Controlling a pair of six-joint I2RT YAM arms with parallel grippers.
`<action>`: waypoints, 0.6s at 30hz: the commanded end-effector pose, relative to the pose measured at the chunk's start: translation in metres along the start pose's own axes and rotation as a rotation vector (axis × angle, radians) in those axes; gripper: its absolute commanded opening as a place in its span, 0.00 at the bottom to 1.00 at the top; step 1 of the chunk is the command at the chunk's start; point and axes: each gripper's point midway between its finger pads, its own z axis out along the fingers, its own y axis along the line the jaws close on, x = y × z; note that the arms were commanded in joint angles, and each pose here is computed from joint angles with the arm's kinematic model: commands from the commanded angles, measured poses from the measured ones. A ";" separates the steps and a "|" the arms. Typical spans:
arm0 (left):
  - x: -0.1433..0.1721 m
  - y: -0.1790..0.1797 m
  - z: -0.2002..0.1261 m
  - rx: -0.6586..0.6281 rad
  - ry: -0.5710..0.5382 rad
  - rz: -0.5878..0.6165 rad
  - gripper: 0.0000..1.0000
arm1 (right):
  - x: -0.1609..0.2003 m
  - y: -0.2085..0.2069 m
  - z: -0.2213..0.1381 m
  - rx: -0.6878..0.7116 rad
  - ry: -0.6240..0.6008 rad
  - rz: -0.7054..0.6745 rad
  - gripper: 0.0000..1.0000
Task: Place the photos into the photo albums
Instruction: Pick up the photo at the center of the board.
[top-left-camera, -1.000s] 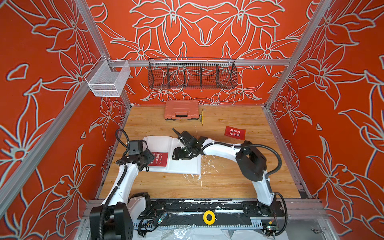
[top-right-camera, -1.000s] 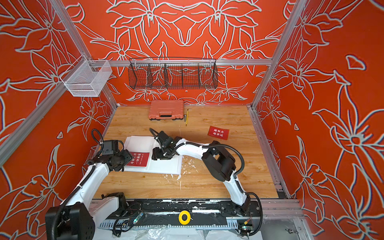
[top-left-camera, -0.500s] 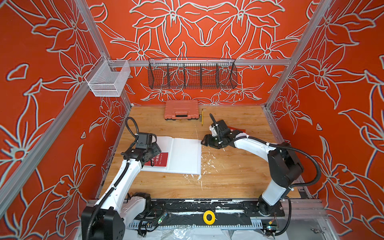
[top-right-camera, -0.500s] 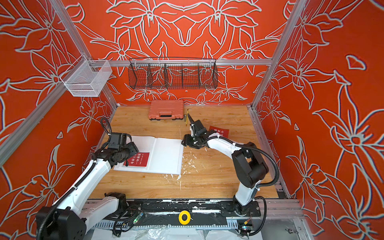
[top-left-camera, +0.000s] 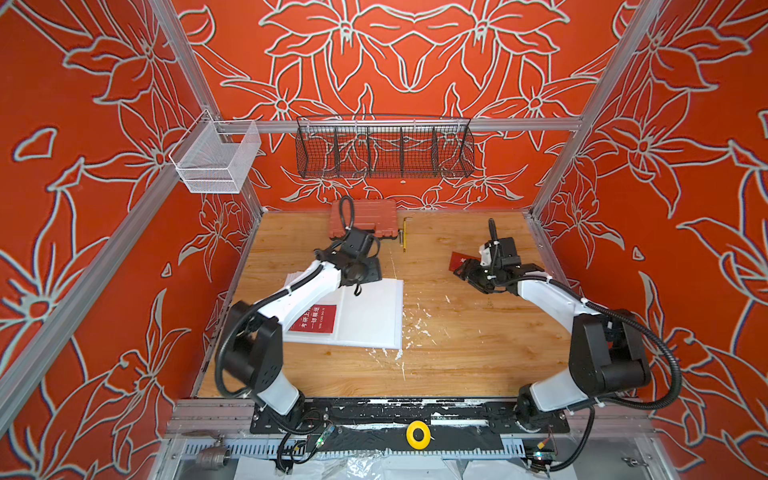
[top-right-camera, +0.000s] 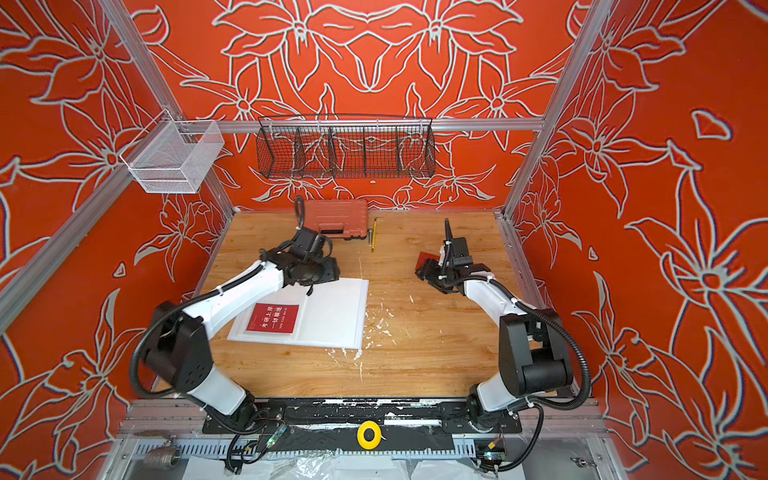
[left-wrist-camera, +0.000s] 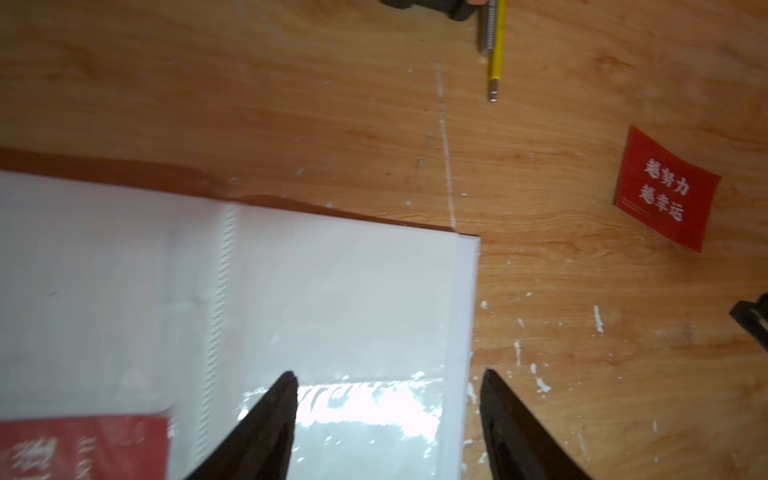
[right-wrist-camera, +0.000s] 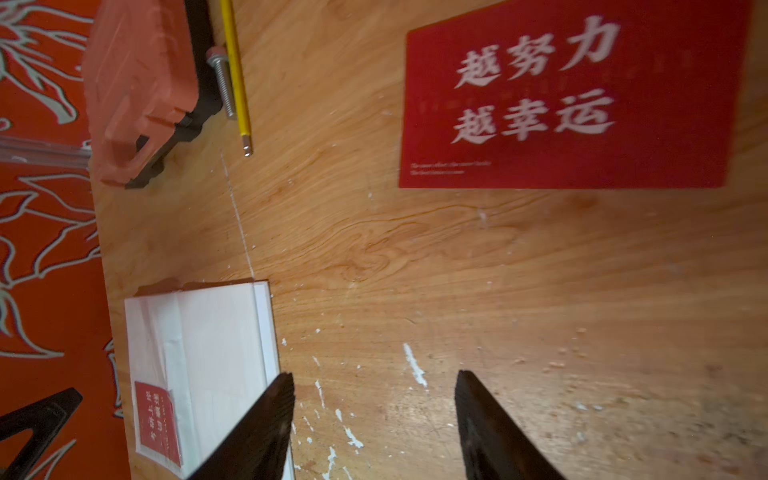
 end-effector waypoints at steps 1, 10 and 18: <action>0.004 -0.050 0.024 0.093 0.085 0.088 0.69 | -0.011 -0.013 -0.006 -0.019 -0.031 0.043 0.64; 0.002 -0.154 0.100 0.266 0.219 0.178 0.68 | -0.043 -0.067 -0.018 0.036 -0.126 0.196 0.64; 0.009 -0.194 0.147 0.304 0.266 0.218 0.59 | -0.068 -0.097 -0.011 0.028 -0.159 0.295 0.63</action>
